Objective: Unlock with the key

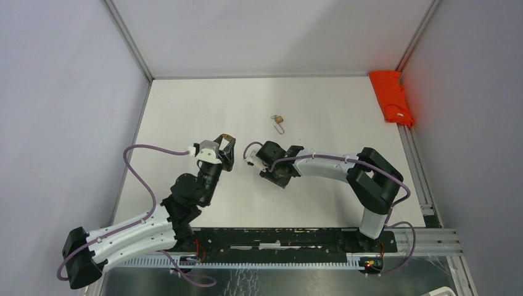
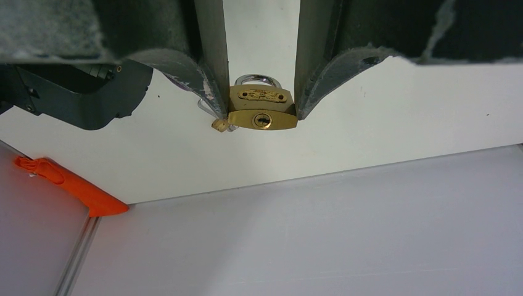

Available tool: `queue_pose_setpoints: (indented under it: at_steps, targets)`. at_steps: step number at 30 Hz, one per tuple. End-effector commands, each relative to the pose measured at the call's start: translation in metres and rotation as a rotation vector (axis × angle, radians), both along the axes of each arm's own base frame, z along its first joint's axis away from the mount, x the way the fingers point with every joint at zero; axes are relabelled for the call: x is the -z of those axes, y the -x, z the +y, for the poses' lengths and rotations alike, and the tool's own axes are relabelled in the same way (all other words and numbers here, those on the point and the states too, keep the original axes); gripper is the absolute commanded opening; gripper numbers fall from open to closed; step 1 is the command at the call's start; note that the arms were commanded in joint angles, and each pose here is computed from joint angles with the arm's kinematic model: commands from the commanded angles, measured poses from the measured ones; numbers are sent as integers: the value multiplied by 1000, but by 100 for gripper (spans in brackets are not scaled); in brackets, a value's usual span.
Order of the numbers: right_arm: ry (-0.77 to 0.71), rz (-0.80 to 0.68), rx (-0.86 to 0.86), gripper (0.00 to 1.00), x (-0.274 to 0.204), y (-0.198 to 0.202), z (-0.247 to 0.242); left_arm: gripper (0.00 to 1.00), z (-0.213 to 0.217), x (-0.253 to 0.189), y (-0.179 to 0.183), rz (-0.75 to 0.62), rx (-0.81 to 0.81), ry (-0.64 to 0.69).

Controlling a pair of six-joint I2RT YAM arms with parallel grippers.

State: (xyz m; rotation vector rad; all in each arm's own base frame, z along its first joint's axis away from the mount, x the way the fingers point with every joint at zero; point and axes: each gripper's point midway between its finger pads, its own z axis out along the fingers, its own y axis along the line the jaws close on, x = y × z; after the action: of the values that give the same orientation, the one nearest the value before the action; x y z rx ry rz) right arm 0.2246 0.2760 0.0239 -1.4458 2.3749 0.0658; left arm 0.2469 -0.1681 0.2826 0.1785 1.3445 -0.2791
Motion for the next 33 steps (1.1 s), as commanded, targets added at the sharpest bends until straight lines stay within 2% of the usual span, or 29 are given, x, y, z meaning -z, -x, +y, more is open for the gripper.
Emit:
queue_pose_setpoints:
  at_steps: [1, 9, 16, 22, 33]
  targets:
    - [16, 14, -17, 35, 12, 0, -2, 2, 2, -17, 1, -20, 3, 88]
    - [24, 53, -8, 34, 23, 5, -7, 2, 3, -15, 1, -17, 0, 92]
    - [-25, 170, 27, 33, 33, 17, -20, 2, 7, -19, 3, -24, -2, 101]
    - [-3, 185, 41, 32, 40, 17, -28, 2, 6, -19, 4, -23, 2, 108]
    - [75, 123, 90, 28, 41, 10, -47, 2, 6, -21, 4, -26, 4, 114]
